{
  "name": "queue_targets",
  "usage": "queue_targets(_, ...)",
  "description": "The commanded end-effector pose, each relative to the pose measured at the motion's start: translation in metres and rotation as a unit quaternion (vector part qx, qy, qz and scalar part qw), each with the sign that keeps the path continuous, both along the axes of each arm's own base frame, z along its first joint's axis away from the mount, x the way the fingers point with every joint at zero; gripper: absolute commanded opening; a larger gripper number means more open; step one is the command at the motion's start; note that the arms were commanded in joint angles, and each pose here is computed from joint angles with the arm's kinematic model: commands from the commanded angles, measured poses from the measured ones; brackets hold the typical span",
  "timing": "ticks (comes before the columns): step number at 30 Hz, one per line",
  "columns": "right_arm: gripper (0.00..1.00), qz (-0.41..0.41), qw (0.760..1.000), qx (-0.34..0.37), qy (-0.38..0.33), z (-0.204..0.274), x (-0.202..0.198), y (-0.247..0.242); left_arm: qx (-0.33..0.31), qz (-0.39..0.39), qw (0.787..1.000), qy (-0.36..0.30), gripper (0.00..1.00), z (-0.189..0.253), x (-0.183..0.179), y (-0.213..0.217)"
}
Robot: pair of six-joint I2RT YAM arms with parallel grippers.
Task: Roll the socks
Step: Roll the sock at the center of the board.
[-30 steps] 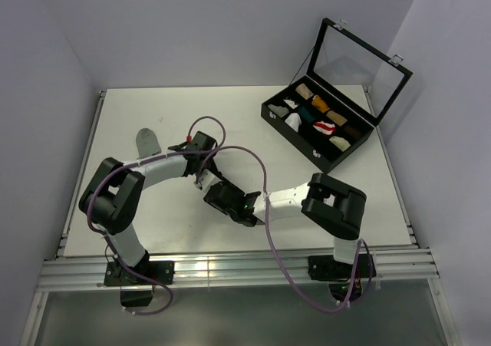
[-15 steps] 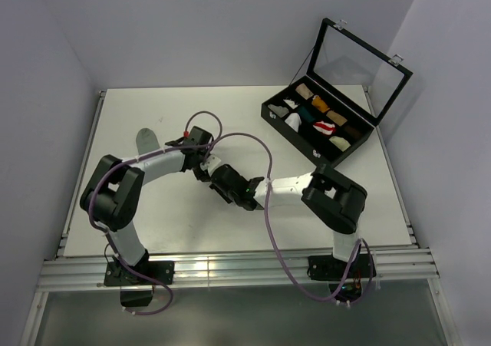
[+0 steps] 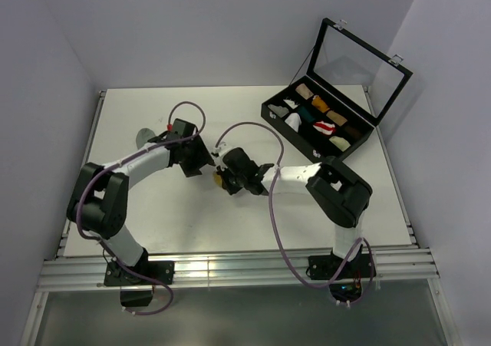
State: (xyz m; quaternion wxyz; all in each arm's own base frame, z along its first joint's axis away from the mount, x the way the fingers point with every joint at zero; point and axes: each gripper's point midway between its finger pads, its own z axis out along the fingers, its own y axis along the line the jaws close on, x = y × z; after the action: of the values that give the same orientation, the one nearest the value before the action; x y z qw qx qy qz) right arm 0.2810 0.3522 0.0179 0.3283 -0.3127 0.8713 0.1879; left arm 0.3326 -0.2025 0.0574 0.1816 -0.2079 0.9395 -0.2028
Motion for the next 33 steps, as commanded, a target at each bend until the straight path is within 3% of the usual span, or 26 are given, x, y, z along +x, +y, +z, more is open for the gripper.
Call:
queue_targets(1, 0.0, 0.005, 0.985, -0.09, 0.147, -0.06, -0.059, -0.051, -0.027, 0.019, 0.999, -0.031, 0.64, 0.025, 0.002, 0.002)
queue_targets(7, 0.0, 0.015, 0.982, -0.06, 0.178, -0.057, -0.064, -0.041, -0.091, 0.05, 0.994, -0.03, 0.65, 0.013, -0.018, -0.006)
queue_targets(22, 0.0, 0.016, 0.971, -0.013, 0.237, -0.06, -0.067, -0.038, -0.099, 0.051, 0.993, -0.04, 0.62, -0.009, -0.018, -0.024)
queue_targets(26, 0.0, 0.018, 0.97, -0.002, 0.242, -0.058, -0.067, -0.036, -0.085, 0.054, 0.995, -0.025, 0.55, -0.024, -0.02, -0.023)
queue_targets(33, 0.0, 0.016, 0.976, 0.017, 0.219, -0.044, -0.06, -0.035, -0.054, 0.043, 0.998, 0.004, 0.28, -0.044, -0.029, -0.023)
